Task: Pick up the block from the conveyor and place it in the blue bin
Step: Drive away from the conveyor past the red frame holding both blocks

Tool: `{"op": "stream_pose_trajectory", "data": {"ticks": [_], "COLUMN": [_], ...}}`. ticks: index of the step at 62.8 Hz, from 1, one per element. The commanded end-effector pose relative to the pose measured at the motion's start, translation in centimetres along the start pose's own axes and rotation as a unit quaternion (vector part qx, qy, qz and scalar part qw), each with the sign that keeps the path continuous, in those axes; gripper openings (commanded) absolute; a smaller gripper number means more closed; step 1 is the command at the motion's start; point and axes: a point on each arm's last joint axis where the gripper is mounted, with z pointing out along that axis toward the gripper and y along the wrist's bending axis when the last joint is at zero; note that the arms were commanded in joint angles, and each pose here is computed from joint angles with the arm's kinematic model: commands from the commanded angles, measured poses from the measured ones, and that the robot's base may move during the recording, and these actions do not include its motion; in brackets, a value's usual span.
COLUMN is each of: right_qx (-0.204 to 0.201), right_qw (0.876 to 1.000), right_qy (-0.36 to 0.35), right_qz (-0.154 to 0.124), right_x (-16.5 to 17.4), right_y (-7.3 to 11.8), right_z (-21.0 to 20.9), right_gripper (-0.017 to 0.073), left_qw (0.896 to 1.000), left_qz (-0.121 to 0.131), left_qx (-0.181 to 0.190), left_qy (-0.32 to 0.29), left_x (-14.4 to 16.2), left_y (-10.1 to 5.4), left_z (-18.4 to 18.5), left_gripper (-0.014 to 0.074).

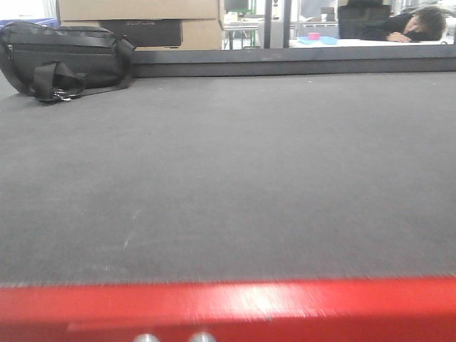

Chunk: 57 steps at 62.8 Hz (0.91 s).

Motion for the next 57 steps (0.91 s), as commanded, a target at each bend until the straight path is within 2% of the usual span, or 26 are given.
{"op": "stream_pose_trajectory", "data": {"ticks": [1,57], "right_qx": [0.0,0.0], "right_qw": [1.0,1.0], "right_qy": [-0.013,-0.013], "right_qz": [-0.008,-0.008], "right_x": [-0.43,-0.43], "right_y": [0.01,0.01], "right_z": [-0.14,-0.14], "right_gripper": [-0.0162,-0.0162], "left_qw": [1.0,1.0], "left_qz": [0.003,0.003], "left_qx": [0.001,0.001], "left_qy": [-0.008,-0.01], "left_x": [-0.07,-0.11], "left_y": [-0.02,-0.01], "left_z": [-0.07,-0.07], "left_gripper": [-0.0111,-0.0111]}}
